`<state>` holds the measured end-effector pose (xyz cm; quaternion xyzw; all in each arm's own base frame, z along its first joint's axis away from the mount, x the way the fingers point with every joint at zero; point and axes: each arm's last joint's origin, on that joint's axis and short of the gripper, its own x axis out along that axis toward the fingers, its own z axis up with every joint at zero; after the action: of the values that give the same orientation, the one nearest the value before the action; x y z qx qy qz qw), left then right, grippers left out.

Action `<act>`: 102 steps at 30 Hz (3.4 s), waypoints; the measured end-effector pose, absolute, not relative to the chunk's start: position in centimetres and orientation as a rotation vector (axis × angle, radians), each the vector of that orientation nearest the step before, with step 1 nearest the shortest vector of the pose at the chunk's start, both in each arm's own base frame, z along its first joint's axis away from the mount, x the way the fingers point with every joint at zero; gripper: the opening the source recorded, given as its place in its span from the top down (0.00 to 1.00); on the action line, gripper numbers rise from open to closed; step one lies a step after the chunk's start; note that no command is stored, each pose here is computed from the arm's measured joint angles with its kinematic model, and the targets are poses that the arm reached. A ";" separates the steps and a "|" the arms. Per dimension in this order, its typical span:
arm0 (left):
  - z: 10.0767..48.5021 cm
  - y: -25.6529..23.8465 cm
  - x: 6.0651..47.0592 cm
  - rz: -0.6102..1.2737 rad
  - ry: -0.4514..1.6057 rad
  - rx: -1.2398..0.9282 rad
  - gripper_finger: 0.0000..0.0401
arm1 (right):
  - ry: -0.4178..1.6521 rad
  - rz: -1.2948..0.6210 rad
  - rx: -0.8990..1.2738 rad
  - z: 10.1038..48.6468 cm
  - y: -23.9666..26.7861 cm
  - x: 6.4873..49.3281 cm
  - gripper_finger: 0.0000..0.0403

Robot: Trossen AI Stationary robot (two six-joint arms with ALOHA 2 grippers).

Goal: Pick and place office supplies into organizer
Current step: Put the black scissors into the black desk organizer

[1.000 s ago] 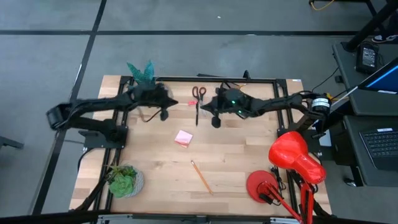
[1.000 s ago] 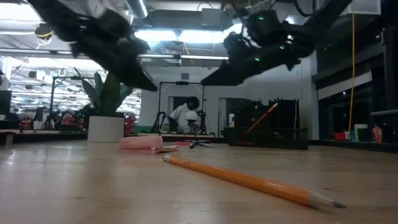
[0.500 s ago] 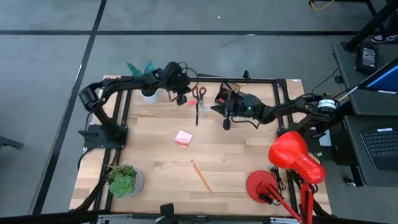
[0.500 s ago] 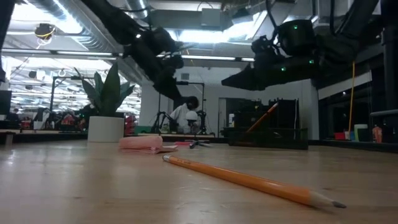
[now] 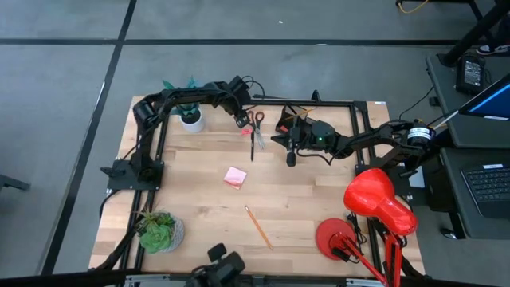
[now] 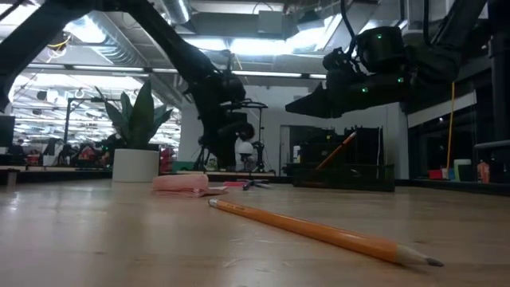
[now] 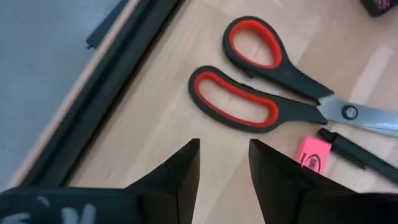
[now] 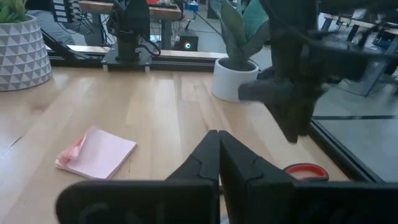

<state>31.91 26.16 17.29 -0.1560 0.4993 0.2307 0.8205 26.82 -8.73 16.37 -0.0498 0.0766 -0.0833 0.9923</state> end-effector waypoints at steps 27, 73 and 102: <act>14.6 28.2 33.1 0.568 0.993 -0.413 0.68 | 0.186 -0.162 -0.088 16.0 -8.7 26.8 0.98; 12.5 27.7 32.2 0.688 1.220 -0.329 0.97 | 0.193 -0.162 -0.086 16.0 -8.6 26.8 0.98; 27.5 22.8 33.7 0.533 0.653 0.056 0.98 | 0.154 -0.165 -0.043 16.3 -8.6 26.9 0.98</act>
<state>33.70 22.80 27.52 0.0270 0.3169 0.2585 0.9122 26.93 -8.57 16.33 -0.0217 0.0768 -0.0822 0.9934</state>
